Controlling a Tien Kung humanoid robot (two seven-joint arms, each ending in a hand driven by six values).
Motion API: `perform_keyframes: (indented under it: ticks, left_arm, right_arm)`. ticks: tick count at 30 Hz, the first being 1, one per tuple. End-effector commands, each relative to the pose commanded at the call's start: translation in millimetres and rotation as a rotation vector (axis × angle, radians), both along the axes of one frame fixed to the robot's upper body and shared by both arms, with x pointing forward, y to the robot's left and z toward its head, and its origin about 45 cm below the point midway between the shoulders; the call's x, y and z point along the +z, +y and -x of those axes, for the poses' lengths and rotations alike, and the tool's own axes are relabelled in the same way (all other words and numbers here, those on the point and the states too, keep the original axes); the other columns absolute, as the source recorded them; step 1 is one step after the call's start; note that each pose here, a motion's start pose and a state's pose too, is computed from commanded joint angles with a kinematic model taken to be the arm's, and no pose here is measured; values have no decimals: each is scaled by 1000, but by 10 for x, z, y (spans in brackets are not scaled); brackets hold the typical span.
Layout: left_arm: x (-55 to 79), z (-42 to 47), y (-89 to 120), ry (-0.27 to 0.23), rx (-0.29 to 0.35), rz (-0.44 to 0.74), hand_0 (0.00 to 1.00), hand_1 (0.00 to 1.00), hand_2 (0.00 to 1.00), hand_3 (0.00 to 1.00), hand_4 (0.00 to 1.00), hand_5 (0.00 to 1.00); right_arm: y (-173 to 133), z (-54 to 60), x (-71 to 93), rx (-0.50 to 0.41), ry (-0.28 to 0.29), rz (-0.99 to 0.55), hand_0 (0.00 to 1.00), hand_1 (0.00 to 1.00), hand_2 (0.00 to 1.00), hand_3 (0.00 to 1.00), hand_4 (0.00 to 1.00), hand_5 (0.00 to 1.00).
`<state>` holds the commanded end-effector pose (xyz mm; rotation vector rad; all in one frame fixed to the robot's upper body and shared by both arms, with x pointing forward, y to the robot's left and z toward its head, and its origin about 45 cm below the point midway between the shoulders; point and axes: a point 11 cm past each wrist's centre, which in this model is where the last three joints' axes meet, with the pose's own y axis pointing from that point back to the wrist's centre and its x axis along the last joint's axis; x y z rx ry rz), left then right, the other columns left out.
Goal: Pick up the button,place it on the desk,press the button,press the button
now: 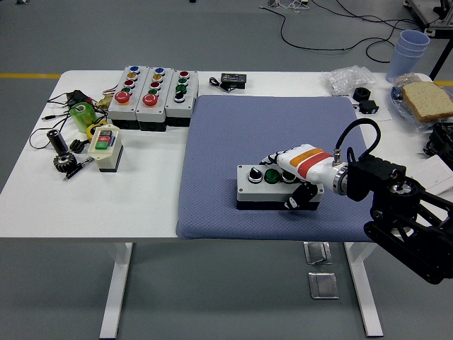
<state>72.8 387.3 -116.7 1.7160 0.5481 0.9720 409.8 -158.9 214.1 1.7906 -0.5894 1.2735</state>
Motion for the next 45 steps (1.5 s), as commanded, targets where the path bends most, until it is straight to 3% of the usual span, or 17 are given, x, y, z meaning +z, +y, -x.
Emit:
perform_keyframes:
  ticks: [4, 5, 7, 15, 22, 23, 28, 29, 34, 35, 45]
  left_arm:
    - [0, -1, 0, 0, 0, 0, 657, 642, 661, 564, 338, 844]
    - [0, -1, 0, 0, 0, 0, 657, 642, 661, 565, 335, 843]
    - [0, -2, 0, -1, -1, 0, 657, 642, 661, 565, 335, 843]
    - [3, -20, -1, -4, -3, 0, 658, 642, 660, 564, 333, 841]
    - [2, -16, 0, -3, -5, -1, 657, 641, 660, 564, 331, 839]
    - [2, -16, 0, -3, -5, -1, 657, 640, 660, 562, 332, 842]
    - [1, -3, 3, 0, -6, -2, 657, 640, 660, 562, 332, 842]
    - [1, -1, 3, 0, -6, -2, 656, 641, 660, 561, 334, 846]
    - [-1, 12, 5, 4, -10, -4, 656, 641, 660, 561, 334, 846]
    - [-1, 17, 6, 5, -11, -4, 655, 641, 660, 561, 335, 847]
    - [-8, 64, 9, 15, -15, -6, 655, 640, 661, 560, 334, 847]
  right_arm:
    - [-9, 22, -3, -10, 32, -5, 787, 785, 916, 935, 973, 2]
    - [-12, 28, 18, -12, 34, -17, 852, 832, 939, 954, 965, 2]
    - [-19, 33, 68, -17, 30, -43, 852, 832, 939, 954, 965, 2]
    - [-42, 39, 424, -29, -7, -159, 892, 881, 962, 963, 951, 2]
    - [-174, 92, 732, -65, -78, -283, 890, 885, 960, 965, 959, 2]
    - [-187, 95, 749, -69, -82, -291, 814, 805, 911, 944, 941, 2]
    - [-474, 117, 889, -224, -147, -398, 814, 805, 911, 944, 941, 2]
    - [-511, 115, 899, -250, -154, -416, 355, 297, 477, 798, 716, 2]
    - [-622, 200, 748, -298, -73, -439, 355, 297, 477, 798, 716, 2]
    - [-625, 229, 692, -296, -55, -417, 174, 15, 297, 731, 603, 29]
    - [-631, 348, 412, -298, 17, -295, 140, 2, 255, 694, 544, 53]
